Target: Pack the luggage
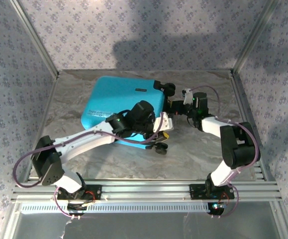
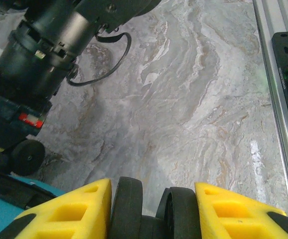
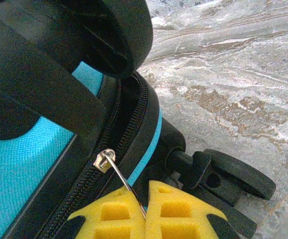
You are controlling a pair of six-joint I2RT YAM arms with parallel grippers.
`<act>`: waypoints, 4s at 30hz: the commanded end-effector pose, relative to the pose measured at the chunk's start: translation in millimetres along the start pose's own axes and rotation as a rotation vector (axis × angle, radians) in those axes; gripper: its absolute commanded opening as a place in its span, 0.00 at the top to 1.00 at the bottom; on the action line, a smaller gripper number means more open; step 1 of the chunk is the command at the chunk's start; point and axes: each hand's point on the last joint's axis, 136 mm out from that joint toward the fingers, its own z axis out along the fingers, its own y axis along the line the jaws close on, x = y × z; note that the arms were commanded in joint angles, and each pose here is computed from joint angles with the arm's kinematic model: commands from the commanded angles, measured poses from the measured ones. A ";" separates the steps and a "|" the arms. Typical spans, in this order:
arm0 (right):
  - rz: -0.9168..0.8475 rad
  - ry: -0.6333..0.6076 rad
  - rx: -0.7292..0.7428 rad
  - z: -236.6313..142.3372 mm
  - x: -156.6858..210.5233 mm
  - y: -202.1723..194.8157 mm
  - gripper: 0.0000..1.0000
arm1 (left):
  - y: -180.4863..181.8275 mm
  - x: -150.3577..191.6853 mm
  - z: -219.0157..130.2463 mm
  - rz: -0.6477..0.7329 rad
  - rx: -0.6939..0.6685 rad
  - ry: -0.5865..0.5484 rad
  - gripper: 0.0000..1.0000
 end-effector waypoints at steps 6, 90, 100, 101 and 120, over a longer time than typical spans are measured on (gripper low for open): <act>0.061 -0.186 0.389 -50.9 -22.4 -80.0 1.00 | 28.4 34.2 -53.5 -0.319 -0.269 0.063 0.60; -0.273 -0.086 0.207 -79.4 62.8 66.0 1.00 | 67.6 78.3 -46.1 -1.051 -0.809 0.032 0.63; -0.258 -0.115 0.323 -91.3 45.6 30.3 1.00 | 84.2 87.9 -91.3 -0.997 -0.864 0.009 0.84; -0.252 -0.118 0.337 -93.2 43.7 25.6 1.00 | 85.5 89.7 -98.1 -0.996 -0.868 0.004 0.85; -0.245 -0.203 0.357 -107.6 25.9 13.0 1.00 | 112.1 101.8 -173.0 -0.935 -0.674 -0.178 0.87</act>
